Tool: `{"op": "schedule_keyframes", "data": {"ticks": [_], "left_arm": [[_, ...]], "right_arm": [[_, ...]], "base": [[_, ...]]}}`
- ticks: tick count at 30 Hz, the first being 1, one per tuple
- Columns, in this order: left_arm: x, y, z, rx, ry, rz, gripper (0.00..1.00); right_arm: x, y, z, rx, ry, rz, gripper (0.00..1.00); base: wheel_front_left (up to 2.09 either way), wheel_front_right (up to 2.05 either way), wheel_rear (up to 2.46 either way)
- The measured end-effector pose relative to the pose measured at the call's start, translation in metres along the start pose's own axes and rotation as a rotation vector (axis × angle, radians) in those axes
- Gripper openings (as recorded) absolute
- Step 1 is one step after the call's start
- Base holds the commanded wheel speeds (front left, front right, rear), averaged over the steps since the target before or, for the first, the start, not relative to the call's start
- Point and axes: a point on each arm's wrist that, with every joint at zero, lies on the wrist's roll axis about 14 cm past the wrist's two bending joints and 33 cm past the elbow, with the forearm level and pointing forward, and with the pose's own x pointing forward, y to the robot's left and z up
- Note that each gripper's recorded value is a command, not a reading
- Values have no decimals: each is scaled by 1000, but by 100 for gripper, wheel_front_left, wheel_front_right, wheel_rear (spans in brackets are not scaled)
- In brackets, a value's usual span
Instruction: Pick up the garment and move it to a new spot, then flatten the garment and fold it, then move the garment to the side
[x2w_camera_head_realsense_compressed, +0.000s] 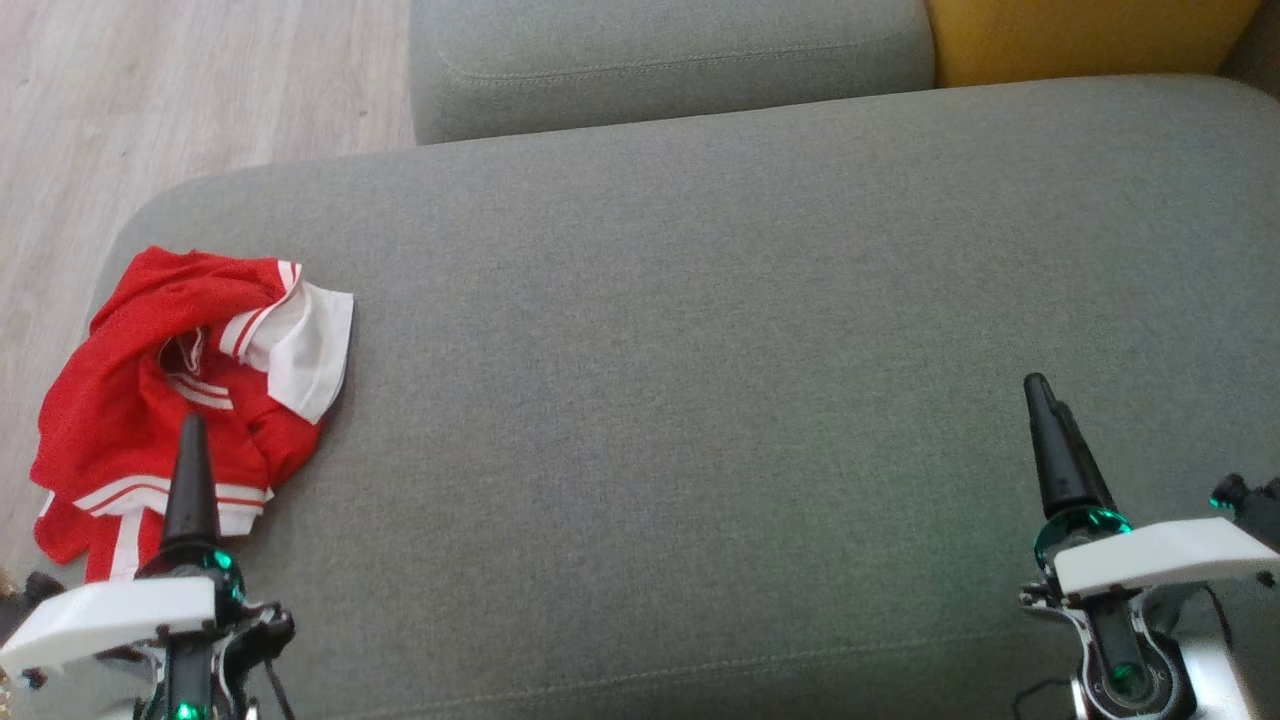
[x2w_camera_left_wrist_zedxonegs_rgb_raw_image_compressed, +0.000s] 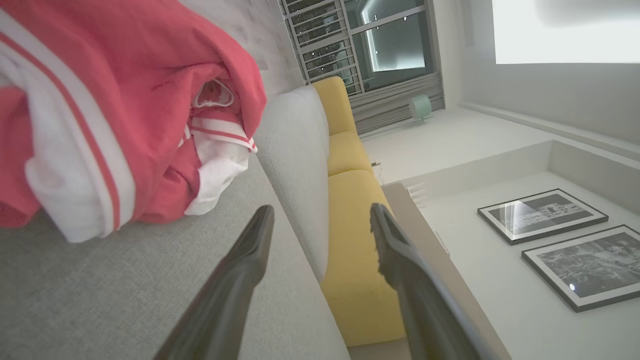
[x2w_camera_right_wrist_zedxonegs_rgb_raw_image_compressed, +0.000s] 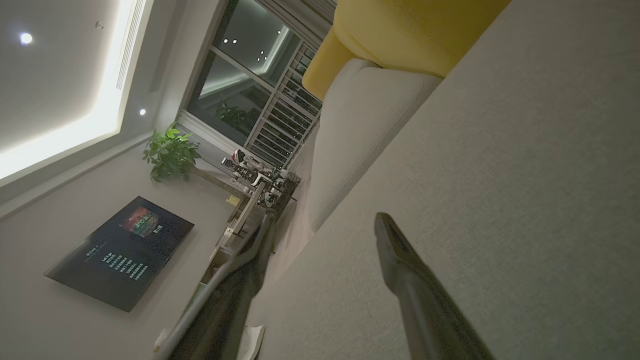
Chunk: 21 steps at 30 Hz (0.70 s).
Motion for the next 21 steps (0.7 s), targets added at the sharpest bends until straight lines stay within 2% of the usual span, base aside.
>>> {"op": "schedule_keyframes", "data": {"ticks": [10, 15, 21], "left_arm": [[2, -32, -9, 215, 9, -77, 100], [2, -43, -19, 357, 20, -99, 100], [1, -53, -36, 528, 47, -125, 100]], "right_arm": [[5, 24, -3, -202, -1, 76, 100], [6, 35, -10, -320, 13, 115, 100], [8, 49, -4, -412, -24, 155, 100]], "base": [[0, 0, 0], [0, 0, 0], [0, 0, 0]]}}
